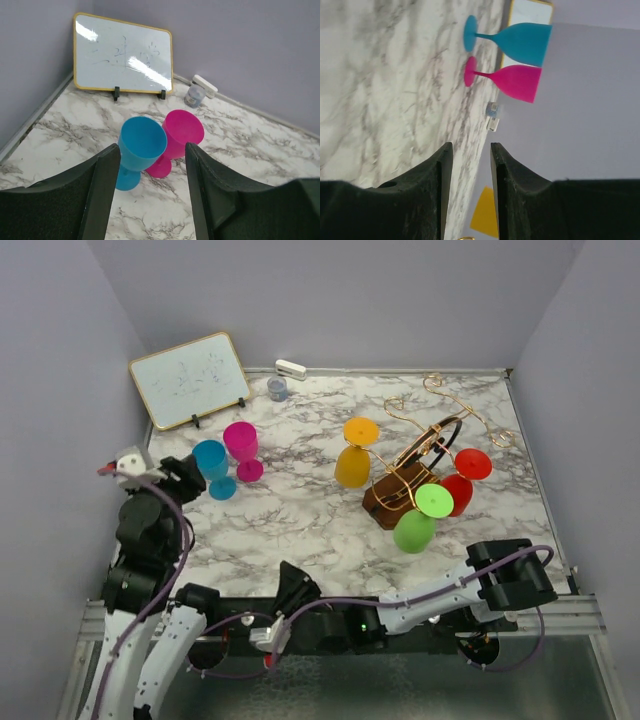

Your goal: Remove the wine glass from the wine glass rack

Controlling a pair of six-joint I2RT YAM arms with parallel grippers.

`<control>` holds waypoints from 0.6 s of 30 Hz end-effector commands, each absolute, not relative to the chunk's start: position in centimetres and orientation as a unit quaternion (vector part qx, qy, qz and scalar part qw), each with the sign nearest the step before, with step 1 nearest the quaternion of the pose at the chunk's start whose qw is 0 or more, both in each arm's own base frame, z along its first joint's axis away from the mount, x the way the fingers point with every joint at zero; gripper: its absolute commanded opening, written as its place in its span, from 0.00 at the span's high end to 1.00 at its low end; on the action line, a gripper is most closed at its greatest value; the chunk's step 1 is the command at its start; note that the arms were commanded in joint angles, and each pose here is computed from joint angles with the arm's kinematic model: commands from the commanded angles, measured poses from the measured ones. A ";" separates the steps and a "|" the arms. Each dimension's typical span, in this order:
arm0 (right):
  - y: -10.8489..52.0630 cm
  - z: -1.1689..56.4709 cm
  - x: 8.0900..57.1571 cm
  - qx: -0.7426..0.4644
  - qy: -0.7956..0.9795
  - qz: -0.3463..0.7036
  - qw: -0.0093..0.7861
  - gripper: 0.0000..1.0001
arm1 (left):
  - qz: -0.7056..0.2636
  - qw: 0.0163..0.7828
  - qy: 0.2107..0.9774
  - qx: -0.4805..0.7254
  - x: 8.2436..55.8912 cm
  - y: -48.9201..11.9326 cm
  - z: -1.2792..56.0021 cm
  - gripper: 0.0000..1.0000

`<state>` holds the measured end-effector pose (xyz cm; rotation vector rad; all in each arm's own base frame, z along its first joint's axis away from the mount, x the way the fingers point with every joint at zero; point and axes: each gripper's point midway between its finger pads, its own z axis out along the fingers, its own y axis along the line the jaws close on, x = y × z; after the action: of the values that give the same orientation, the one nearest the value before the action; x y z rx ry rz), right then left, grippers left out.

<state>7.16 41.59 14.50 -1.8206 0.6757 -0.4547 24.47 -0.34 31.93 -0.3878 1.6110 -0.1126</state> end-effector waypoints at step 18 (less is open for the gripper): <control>29.1 49.4 33.4 -0.258 0.678 0.013 0.689 0.56 | -0.027 0.689 0.661 -0.296 18.0 4.4 28.1 0.43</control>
<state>33.26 38.48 45.86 -0.8532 1.2902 -0.2424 18.13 4.38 27.99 -0.6483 1.4771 -0.0569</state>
